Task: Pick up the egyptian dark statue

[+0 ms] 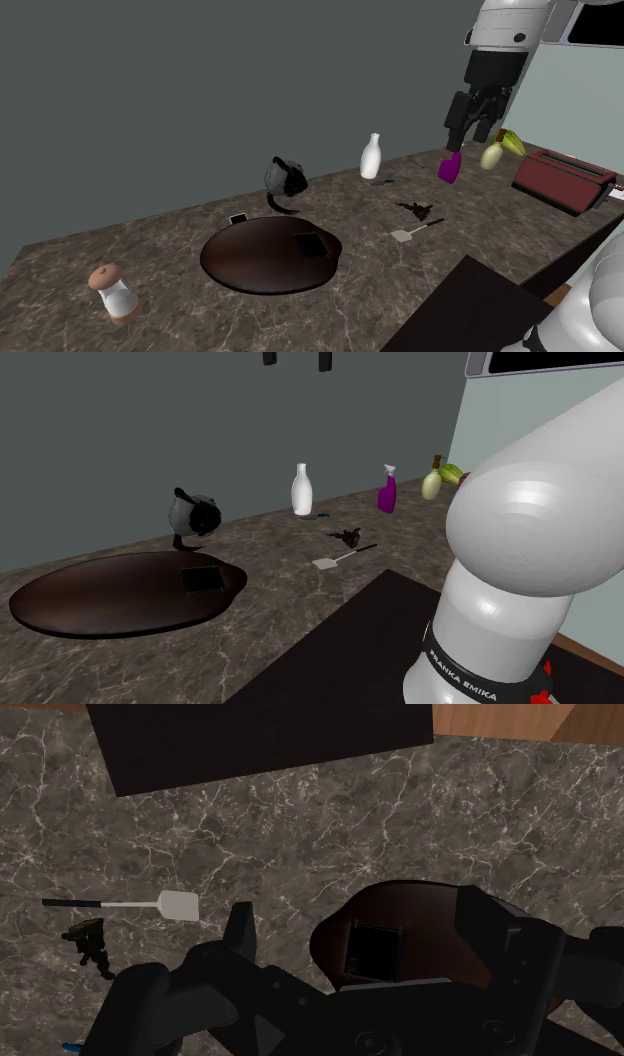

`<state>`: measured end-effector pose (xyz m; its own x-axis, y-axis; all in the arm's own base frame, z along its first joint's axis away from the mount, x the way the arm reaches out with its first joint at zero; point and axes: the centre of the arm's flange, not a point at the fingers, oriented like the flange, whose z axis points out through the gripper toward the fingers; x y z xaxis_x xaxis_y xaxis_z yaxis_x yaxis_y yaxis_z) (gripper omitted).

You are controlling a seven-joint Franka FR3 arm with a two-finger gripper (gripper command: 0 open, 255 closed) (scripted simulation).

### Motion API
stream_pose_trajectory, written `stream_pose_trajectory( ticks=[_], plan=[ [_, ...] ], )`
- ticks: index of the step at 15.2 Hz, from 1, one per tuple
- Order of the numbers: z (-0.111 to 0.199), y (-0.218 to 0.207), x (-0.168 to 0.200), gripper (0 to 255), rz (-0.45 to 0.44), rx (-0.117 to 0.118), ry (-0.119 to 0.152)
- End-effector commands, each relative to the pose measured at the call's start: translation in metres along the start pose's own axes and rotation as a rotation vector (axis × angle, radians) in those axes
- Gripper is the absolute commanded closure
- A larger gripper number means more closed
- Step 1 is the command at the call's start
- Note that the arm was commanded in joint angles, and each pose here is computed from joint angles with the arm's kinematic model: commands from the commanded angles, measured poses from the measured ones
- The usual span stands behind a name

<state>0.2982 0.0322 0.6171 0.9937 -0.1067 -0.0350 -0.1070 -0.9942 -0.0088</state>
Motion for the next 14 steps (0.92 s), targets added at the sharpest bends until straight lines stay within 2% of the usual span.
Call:
stream_pose_trajectory(
  ticks=[1, 14],
  plan=[
    [0.0, 0.0, 0.0, 0, 0.0, 0.0, 0.0],
    [0.11, 0.111, 0.078, 0, 0.007, 0.018, -0.021]
  ],
)
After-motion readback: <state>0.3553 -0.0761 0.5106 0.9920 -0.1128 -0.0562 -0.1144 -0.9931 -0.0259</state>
